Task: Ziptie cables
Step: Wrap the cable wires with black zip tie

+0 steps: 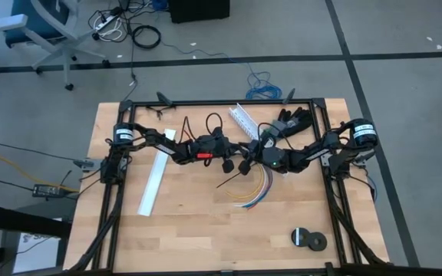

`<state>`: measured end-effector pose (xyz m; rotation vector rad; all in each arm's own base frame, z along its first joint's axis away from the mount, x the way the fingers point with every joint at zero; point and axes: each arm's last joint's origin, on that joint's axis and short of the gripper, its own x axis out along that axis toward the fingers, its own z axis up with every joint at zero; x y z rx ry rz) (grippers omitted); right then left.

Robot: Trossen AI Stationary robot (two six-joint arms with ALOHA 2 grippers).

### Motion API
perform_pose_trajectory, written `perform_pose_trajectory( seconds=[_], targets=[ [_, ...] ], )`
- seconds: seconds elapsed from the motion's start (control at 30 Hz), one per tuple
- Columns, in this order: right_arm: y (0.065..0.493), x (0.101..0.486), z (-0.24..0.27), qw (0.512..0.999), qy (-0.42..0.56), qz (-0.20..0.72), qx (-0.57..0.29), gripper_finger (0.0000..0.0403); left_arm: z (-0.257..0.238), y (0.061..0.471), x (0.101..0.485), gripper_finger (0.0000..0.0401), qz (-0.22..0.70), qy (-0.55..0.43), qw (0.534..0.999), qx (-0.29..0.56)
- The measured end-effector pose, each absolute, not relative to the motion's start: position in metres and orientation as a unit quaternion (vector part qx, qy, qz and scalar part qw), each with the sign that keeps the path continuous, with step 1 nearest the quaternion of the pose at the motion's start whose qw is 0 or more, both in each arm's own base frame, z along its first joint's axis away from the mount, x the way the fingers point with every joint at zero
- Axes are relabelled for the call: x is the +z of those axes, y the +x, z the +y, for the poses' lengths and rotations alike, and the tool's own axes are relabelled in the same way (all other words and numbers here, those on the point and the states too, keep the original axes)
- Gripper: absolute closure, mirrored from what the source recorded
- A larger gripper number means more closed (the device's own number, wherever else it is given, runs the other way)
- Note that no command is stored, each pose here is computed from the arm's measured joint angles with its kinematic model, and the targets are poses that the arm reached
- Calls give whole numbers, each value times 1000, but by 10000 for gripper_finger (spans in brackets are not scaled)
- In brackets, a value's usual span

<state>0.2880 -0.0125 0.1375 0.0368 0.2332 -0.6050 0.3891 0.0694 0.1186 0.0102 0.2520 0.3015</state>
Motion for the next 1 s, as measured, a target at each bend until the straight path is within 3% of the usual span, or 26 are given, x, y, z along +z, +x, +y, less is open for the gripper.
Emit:
perform_pose_trajectory(
  seconds=[0.13, 0.67, 1.0],
  targets=[
    [288, 136, -11, 947, 13, 122, -296, 396, 69, 389, 118, 373, 128, 5, 980, 150],
    [287, 137, -11, 950, 7, 125, -285, 402, 68, 389, 118, 373, 131, 5, 980, 148],
    [282, 162, -11, 952, -35, 101, -286, 403, 68, 390, 119, 361, 133, 3, 980, 147]
  ],
)
